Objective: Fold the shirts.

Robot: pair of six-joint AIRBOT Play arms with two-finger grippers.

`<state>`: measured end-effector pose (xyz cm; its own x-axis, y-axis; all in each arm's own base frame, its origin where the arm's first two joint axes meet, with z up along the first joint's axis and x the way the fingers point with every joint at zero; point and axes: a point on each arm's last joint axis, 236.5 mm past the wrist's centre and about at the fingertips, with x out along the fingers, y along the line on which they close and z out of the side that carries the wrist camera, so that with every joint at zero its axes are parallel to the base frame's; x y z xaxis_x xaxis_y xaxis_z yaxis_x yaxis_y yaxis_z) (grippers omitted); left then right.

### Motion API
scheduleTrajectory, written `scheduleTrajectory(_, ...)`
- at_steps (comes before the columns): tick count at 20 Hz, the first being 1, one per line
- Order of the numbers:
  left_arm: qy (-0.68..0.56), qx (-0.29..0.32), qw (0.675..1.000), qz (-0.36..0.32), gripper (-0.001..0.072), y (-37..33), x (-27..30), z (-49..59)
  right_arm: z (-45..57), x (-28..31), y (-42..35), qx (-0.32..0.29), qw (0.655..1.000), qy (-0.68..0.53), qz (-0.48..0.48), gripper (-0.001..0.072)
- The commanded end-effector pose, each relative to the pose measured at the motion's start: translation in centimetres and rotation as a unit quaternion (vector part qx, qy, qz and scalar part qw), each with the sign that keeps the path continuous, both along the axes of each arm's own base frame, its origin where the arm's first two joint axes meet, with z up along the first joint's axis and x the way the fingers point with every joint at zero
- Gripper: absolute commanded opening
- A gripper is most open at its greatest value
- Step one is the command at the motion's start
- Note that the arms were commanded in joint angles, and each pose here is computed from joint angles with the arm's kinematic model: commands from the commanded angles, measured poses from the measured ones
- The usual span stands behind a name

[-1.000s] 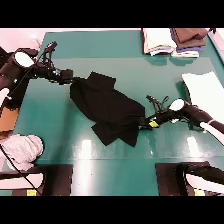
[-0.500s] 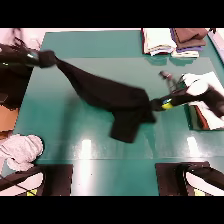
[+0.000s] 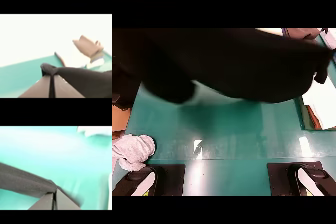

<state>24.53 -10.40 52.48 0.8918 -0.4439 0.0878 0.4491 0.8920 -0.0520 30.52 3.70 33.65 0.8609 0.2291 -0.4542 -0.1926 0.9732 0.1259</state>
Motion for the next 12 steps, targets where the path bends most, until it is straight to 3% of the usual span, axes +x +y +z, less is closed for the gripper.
scheduleTrajectory(1,-0.092,-0.001,0.996,-0.011,0.0025,-0.6,-7.6,5.3,7.3,-3.8,-0.9,-0.024,0.995,-0.094,-0.027,0.0020)
scheduleTrajectory(5,-0.075,0.012,0.997,0.005,0.0025,0.0,-5.7,4.4,11.3,-3.3,-1.1,-0.034,0.991,-0.126,-0.027,0.0019)
scheduleTrajectory(9,0.080,0.048,0.995,0.043,0.0025,2.0,5.4,-4.7,9.5,2.1,-0.3,-0.029,0.997,-0.074,0.011,0.0020)
scheduleTrajectory(12,0.258,0.038,0.965,0.033,0.0026,2.2,15.1,-17.6,2.0,8.2,1.8,-0.029,0.997,0.039,0.056,0.0020)
